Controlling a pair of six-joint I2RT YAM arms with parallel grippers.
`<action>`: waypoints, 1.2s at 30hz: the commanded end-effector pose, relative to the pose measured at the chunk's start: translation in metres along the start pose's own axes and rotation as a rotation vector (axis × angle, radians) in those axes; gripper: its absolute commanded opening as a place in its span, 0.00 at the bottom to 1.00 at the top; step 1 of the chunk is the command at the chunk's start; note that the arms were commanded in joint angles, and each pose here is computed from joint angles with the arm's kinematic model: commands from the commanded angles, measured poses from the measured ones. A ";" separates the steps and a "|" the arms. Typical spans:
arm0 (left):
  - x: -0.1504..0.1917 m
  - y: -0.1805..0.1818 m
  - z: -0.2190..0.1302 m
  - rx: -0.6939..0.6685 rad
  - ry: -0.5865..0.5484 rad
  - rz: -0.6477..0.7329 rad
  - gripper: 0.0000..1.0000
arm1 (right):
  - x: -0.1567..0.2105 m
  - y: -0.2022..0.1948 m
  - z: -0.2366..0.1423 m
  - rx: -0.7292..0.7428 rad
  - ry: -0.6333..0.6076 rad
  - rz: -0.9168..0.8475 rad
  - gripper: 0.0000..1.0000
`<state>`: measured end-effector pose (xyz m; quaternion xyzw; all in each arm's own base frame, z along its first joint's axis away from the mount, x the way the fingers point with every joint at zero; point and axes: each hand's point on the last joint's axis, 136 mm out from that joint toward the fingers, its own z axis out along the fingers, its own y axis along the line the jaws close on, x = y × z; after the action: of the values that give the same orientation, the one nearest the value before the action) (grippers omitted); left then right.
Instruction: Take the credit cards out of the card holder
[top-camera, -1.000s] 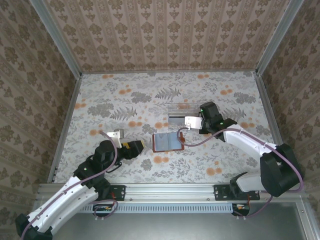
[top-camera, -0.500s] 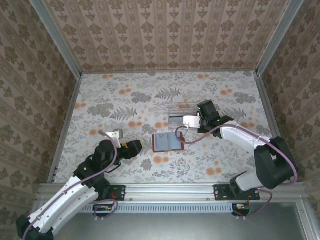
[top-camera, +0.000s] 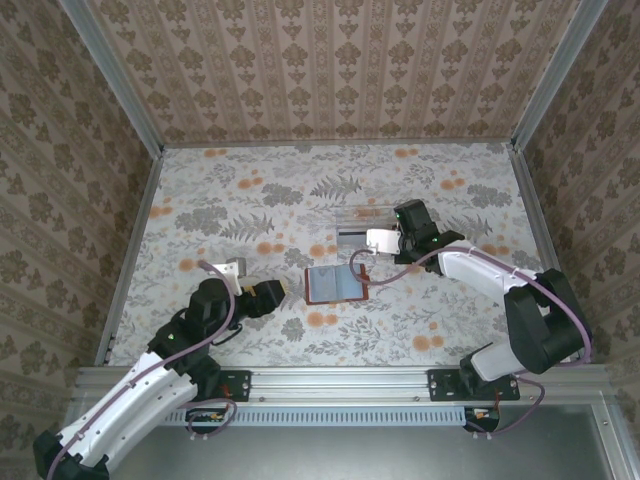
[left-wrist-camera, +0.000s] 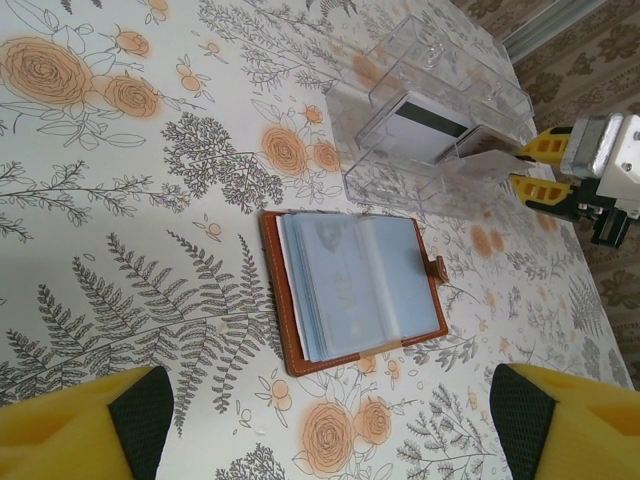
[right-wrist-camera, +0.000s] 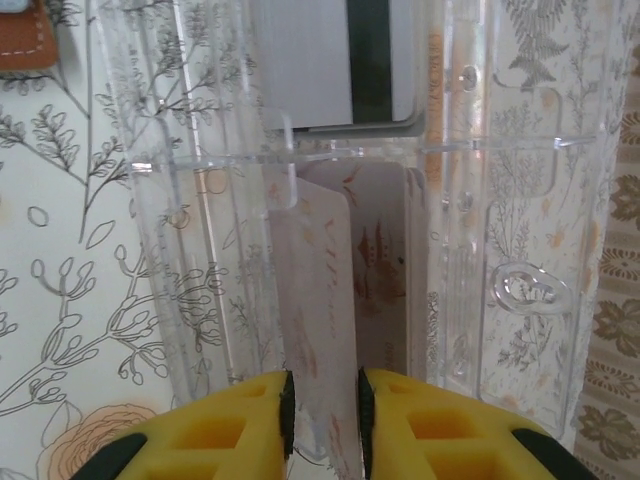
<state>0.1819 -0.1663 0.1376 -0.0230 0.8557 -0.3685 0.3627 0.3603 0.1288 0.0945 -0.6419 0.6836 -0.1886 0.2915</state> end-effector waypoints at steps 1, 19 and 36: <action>0.002 0.001 0.002 0.009 0.006 -0.004 0.86 | -0.002 -0.021 0.001 0.058 0.006 0.046 0.35; 0.005 0.002 0.005 0.013 0.023 -0.006 0.86 | -0.015 -0.058 -0.025 0.169 -0.060 0.254 0.36; 0.021 -0.006 0.042 0.015 0.148 -0.044 0.85 | -0.074 -0.012 -0.110 -0.010 -0.259 1.112 0.33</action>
<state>0.1877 -0.1888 0.0942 -0.0191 0.8892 -0.3574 0.2849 0.3183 0.1891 0.2202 -0.2993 0.8304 0.0173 0.4697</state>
